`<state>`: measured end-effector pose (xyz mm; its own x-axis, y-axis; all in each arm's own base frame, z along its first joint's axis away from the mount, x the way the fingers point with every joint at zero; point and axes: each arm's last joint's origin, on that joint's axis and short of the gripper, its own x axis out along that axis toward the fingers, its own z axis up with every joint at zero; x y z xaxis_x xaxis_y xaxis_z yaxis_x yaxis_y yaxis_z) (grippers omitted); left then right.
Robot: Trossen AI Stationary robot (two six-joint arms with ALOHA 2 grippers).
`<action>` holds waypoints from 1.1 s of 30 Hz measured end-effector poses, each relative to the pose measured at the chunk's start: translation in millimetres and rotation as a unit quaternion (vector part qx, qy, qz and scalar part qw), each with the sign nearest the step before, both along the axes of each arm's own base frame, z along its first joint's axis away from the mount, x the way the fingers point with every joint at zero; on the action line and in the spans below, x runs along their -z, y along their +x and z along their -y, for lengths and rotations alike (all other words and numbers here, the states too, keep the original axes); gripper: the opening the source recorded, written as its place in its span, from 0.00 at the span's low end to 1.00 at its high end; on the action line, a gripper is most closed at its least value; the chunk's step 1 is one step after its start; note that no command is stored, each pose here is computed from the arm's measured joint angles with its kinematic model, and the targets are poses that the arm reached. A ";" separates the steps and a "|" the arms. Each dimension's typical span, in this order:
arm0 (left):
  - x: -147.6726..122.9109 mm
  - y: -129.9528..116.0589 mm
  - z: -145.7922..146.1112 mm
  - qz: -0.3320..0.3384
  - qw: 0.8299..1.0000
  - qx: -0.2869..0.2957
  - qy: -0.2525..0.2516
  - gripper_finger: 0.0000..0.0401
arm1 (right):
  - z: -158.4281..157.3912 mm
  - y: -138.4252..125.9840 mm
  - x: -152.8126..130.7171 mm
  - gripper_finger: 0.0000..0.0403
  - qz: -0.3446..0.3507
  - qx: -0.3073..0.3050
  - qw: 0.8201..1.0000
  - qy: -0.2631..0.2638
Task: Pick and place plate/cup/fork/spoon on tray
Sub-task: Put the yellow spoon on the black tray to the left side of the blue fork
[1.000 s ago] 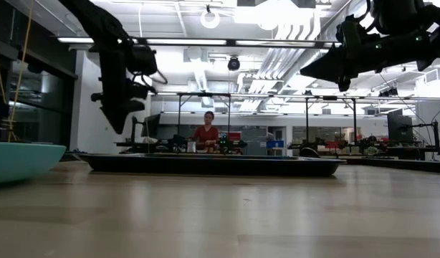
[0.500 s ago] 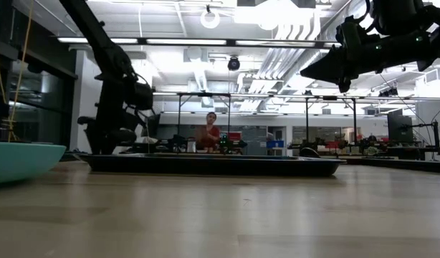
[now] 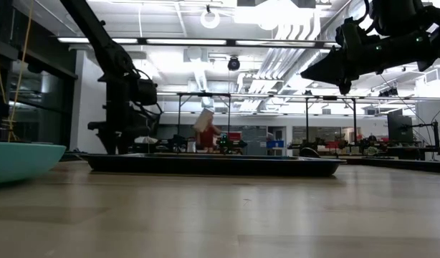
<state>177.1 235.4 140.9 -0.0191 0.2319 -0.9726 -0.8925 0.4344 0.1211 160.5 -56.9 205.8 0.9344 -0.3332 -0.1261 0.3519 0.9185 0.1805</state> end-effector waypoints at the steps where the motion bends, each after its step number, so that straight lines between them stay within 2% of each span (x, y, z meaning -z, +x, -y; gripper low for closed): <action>1: 1.8 0.6 -0.6 0.005 1.000 0.001 -0.005 0.41 | 0.0 0.0 0.0 0.00 0.000 -0.001 1.000 0.000; 7: 7.4 2.6 0.2 -0.004 1.000 0.004 -0.017 0.34 | -0.1 0.0 0.0 0.00 0.000 -0.002 1.000 0.000; 12: 7.5 2.3 2.3 -0.020 0.999 0.029 -0.019 0.29 | -0.2 0.0 0.4 0.00 -0.002 -0.002 1.000 0.001; 19: 7.1 -4.7 6.7 -0.076 0.996 0.036 -0.026 0.24 | -0.2 0.0 0.7 0.00 -0.003 -0.003 1.000 0.002; 23: 7.1 -5.1 7.0 -0.081 0.995 0.043 -0.027 0.19 | -0.3 0.0 0.7 0.00 -0.003 -0.003 1.000 0.002; 29: 7.1 -5.4 7.0 -0.087 0.994 0.055 -0.026 0.06 | -0.3 0.0 0.7 0.00 -0.003 -0.003 1.000 0.002; 33: 6.7 -5.7 6.7 -0.089 0.994 0.055 -0.023 0.06 | -0.3 -0.1 1.6 0.00 -0.008 -0.003 1.000 0.003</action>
<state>171.3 228.7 134.1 -0.1686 0.1971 -0.9658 -0.8062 0.5362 0.2502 160.3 -56.5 204.2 0.9345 -0.3260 -0.1430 0.3485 0.9197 0.1808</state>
